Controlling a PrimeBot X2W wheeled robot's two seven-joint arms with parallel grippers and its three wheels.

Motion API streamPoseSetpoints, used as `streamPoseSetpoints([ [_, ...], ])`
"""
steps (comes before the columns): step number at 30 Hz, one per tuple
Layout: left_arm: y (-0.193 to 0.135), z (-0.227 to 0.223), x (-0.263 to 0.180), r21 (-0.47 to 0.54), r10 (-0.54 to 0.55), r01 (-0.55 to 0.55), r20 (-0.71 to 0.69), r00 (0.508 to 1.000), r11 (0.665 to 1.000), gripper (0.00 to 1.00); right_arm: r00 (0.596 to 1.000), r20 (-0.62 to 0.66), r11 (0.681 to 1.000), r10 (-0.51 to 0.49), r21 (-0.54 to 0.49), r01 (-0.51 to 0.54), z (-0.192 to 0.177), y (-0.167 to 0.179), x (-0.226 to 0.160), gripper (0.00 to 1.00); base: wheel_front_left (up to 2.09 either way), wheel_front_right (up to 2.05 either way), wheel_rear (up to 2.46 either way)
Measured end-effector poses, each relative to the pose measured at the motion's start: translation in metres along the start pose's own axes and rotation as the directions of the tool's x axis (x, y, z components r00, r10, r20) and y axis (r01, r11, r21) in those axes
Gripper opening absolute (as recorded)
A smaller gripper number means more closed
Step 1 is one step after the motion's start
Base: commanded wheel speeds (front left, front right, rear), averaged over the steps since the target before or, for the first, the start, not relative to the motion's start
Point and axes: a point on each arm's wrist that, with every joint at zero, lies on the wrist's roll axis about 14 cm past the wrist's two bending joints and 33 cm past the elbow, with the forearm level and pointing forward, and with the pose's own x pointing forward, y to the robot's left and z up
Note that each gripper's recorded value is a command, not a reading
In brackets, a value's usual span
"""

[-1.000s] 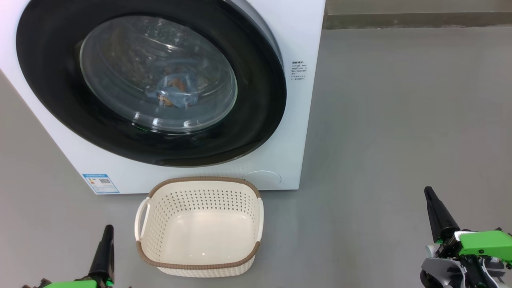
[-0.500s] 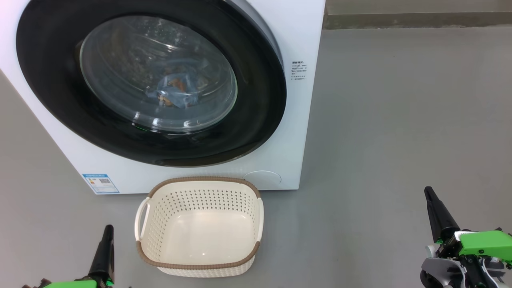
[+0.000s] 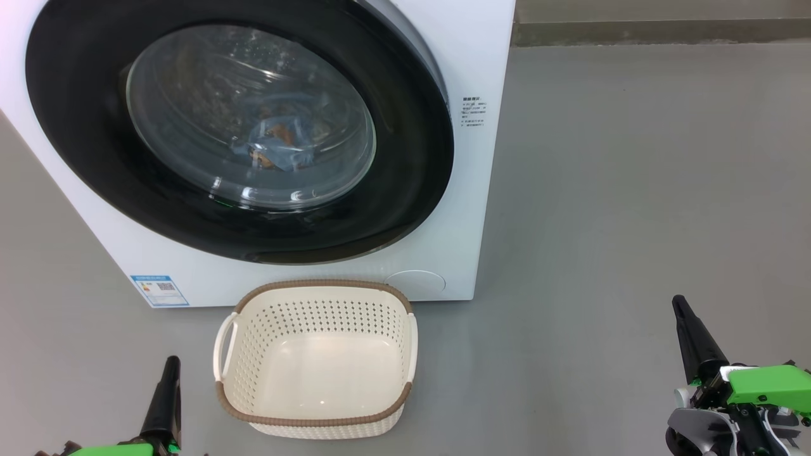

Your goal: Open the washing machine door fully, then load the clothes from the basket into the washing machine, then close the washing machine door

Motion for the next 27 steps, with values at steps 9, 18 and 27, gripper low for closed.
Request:
streamPoseSetpoints([
  [9, 0.0000, 0.0000, 0.0000, 0.000, 0.000, 0.000, 0.000, 1.000, 1.000, 0.00, 1.000, 0.000, 1.000, 0.000, 0.000, 0.000, 0.0000, 0.0000, 0.0000, 0.00, 0.00, 0.00, 0.00],
  [18, 0.0000, 0.0000, 0.0000, 0.000, 0.000, 0.000, 0.000, 1.000, 1.000, 0.00, 1.000, 0.000, 1.000, 0.000, 0.000, 0.000, 0.0002, 0.0000, 0.0000, 0.00, 0.00, 0.00, 0.00],
  [27, 0.0000, 0.0000, 0.0000, 0.000, 0.000, 0.000, 0.000, 1.000, 1.000, 0.00, 1.000, 0.000, 1.000, 0.000, 0.000, 0.000, 0.0001, 0.0000, 0.0000, 0.00, 0.00, 0.00, 0.00],
])
